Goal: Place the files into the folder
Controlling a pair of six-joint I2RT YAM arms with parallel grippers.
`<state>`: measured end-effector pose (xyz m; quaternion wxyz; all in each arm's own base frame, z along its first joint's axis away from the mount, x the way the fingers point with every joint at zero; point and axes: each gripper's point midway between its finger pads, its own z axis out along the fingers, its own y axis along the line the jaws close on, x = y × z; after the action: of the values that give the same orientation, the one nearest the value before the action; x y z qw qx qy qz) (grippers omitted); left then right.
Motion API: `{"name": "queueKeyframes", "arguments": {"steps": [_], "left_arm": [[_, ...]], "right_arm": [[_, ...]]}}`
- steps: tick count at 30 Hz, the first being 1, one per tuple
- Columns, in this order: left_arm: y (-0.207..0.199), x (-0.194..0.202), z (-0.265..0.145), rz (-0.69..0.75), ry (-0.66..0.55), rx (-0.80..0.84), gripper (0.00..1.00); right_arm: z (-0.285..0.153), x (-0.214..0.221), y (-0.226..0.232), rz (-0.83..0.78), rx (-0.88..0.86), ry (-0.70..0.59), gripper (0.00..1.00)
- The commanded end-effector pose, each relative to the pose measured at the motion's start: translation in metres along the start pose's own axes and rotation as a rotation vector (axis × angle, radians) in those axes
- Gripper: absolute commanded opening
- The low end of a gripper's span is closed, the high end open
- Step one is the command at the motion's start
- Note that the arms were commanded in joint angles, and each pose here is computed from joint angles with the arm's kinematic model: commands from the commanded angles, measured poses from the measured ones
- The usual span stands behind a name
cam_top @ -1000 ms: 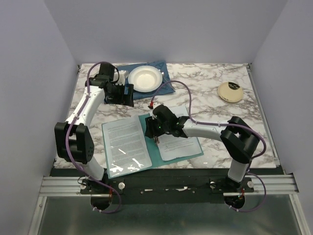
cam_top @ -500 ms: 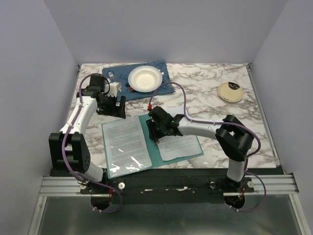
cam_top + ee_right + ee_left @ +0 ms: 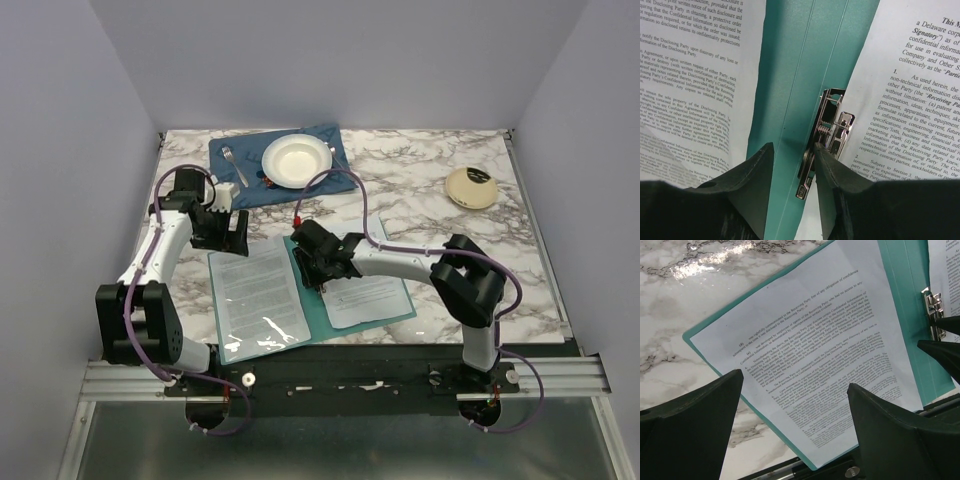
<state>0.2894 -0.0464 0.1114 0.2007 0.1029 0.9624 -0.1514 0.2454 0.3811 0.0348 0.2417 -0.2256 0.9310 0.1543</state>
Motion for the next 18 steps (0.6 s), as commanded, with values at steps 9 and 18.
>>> {"name": "queueKeyframes", "arguments": {"steps": [9,18], "left_arm": [[0.009,0.007,-0.015,0.037,-0.049,-0.03,0.99],[0.013,0.011,-0.018,0.046,-0.05,-0.045,0.99]], "right_arm": [[0.003,0.014,-0.013,0.021,0.097,0.067,0.45],[0.015,0.025,-0.006,-0.017,0.172,0.127,0.37]]}}
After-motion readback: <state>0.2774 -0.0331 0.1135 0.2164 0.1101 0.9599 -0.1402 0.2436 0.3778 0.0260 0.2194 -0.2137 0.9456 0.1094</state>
